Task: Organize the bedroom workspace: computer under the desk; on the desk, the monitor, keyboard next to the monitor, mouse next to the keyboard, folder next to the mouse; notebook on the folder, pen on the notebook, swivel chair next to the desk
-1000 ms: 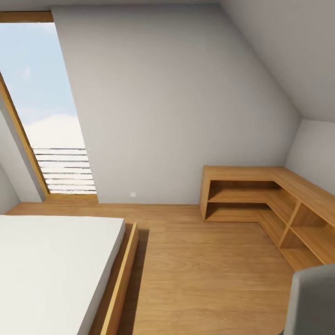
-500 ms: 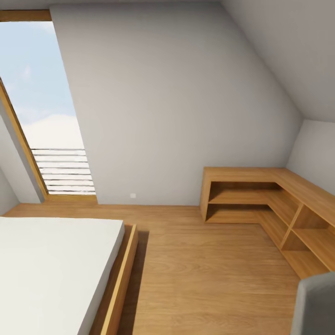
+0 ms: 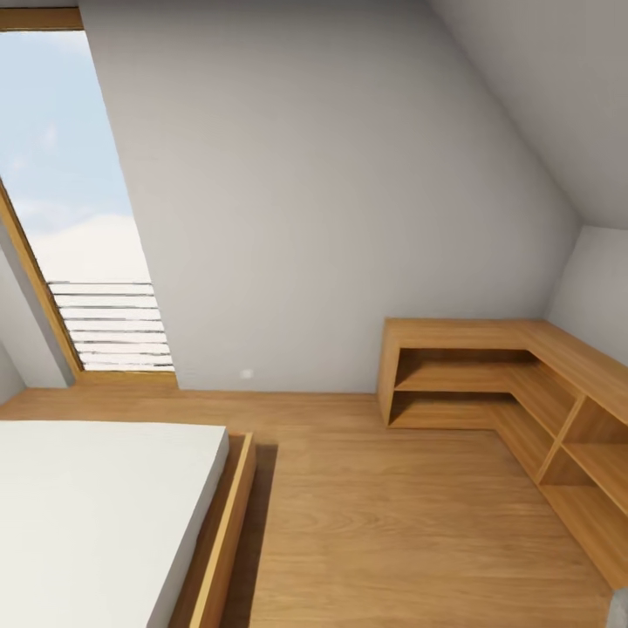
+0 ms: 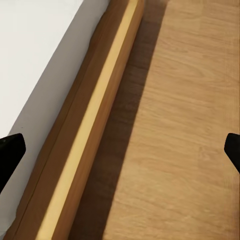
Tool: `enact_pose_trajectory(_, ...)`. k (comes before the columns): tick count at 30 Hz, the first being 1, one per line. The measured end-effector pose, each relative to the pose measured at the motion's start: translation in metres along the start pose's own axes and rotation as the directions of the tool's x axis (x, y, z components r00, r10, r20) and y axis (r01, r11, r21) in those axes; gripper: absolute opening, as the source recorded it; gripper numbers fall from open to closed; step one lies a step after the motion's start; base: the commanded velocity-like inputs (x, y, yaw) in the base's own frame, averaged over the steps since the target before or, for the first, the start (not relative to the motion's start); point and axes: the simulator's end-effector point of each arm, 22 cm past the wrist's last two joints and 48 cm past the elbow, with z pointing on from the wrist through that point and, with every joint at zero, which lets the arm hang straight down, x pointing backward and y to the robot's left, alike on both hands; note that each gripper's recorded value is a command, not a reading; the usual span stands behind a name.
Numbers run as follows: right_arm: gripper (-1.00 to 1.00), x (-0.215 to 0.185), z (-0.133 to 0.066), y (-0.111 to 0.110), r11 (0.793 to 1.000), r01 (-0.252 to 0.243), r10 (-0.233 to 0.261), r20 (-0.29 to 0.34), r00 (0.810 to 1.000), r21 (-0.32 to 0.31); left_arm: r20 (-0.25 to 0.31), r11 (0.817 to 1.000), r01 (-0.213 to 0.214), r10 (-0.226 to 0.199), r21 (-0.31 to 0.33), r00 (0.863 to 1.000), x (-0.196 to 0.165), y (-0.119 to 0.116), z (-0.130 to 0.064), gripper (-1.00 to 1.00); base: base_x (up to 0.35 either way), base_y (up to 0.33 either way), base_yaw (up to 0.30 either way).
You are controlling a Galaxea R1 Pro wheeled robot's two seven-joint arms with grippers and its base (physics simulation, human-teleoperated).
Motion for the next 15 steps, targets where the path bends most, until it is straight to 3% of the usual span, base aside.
enact_pose_trajectory(15, 1.0, -0.0001, 0.0001, 0.0004, 1.0, 0.0, 0.0, 0.0, 1.0, 0.0, 0.0, 1.0, 0.0, 0.0, 0.0, 1.0, 0.0001, 0.0, 0.0, 1.0, 0.306, 0.0, 0.0)
